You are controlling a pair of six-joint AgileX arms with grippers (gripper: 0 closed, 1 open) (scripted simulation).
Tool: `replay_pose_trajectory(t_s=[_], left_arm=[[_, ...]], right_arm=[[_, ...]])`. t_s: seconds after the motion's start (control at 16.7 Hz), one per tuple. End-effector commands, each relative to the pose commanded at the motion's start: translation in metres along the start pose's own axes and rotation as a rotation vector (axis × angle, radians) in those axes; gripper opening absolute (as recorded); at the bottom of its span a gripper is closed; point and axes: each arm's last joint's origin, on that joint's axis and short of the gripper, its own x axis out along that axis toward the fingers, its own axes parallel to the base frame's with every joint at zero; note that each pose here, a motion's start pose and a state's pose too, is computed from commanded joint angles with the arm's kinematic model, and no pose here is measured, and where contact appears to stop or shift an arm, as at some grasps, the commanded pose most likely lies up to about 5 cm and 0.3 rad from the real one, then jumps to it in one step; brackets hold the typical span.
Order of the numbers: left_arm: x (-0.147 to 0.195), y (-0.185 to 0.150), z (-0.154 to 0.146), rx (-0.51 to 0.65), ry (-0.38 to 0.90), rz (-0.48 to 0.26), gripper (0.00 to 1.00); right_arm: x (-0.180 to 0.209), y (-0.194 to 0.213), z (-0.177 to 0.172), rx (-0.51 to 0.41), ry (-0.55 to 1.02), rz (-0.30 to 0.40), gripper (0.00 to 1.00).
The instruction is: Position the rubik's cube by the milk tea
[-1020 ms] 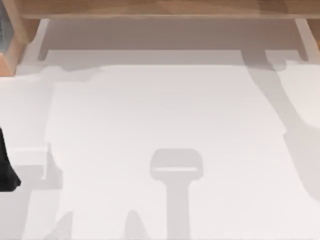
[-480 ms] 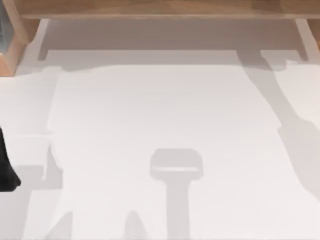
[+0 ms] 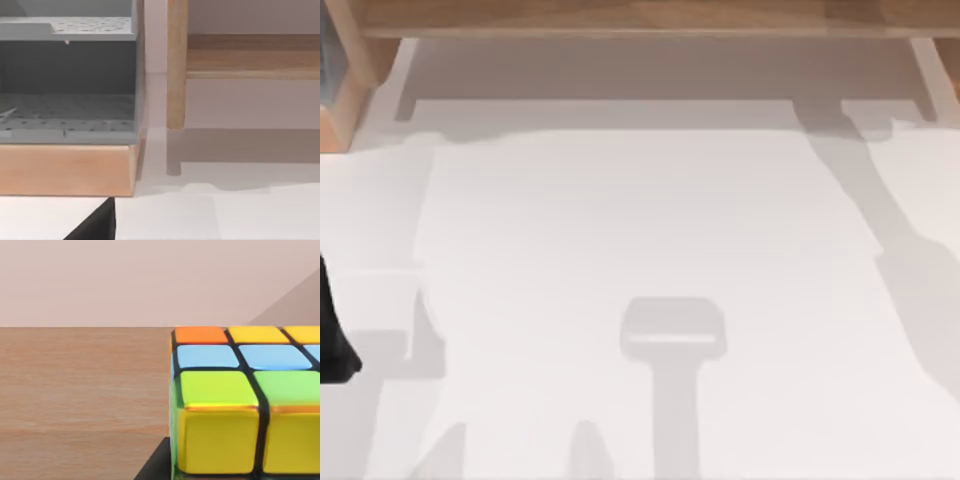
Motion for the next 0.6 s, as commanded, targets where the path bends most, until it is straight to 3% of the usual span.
replay_pose_trajectory(t_s=[0.24,0.6], left_arm=[[0.0000,0.0000,0.0000,0.000,0.000,0.000,1.00],[0.0000,0.0000,0.0000,0.000,0.000,0.000,1.00]], right_arm=[[0.0000,0.0000,0.0000,0.000,0.000,0.000,0.02],[0.0000,0.0000,0.0000,0.000,0.000,0.000,0.00]])
